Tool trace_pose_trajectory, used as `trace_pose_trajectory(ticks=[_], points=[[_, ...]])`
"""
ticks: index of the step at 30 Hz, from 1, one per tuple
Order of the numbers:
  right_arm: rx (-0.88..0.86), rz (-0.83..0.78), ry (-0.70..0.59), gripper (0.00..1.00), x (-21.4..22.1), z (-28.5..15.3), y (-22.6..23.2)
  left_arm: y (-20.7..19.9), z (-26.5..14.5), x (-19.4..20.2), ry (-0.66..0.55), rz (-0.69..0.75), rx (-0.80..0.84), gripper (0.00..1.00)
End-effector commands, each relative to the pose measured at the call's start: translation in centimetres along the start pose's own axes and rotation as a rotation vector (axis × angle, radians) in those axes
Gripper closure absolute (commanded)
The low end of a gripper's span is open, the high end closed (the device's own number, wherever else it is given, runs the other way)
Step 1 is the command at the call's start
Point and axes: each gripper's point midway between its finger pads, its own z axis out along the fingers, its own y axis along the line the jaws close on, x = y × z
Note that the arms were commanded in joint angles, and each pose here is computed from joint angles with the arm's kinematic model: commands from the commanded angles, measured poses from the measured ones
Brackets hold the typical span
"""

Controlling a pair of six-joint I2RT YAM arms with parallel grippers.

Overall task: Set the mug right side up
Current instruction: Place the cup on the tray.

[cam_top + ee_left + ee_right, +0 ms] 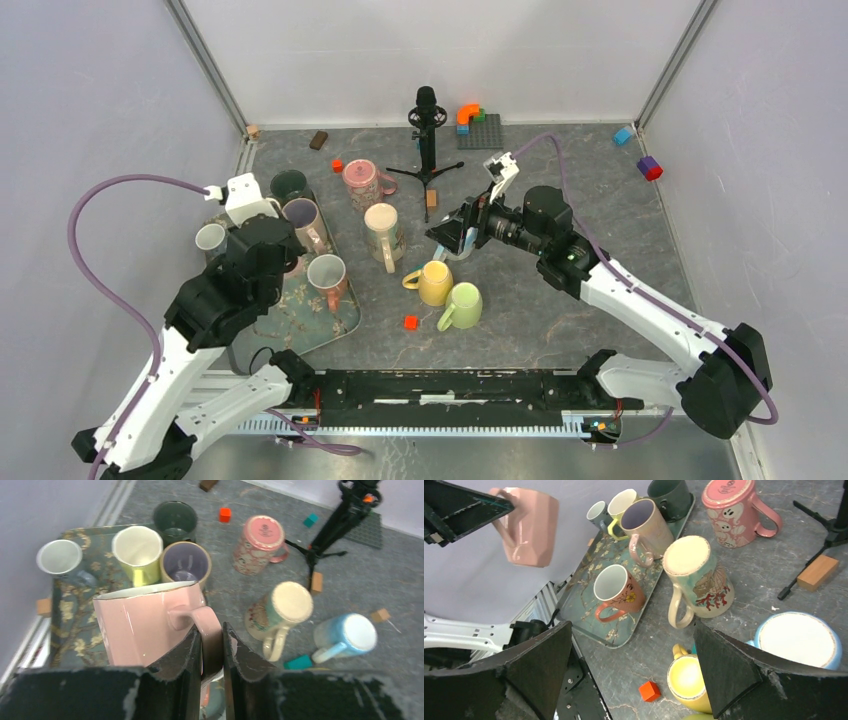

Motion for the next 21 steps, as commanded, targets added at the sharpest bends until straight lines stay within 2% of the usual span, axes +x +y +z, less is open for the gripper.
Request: trace_pose_trajectory(ticks=[1, 13, 21], points=[[-0.117, -0.008, -0.055, 0.04, -1.6, 0.0, 2.5, -4.6, -1.2, -4.6, -0.090, -0.121, 0.225, 0.98], [-0.282, 0.090, -0.111, 0.02, -2.1, 1.5, 4.2, -19.0, -8.1, -7.6, -0.043, -0.315, 1.020, 0.98], [-0.367, 0.061, -0.251, 0.02, -5.2, 0.1, 4.9, -23.8, -11.6, -9.0, 0.016, -0.360, 1.331, 0.98]])
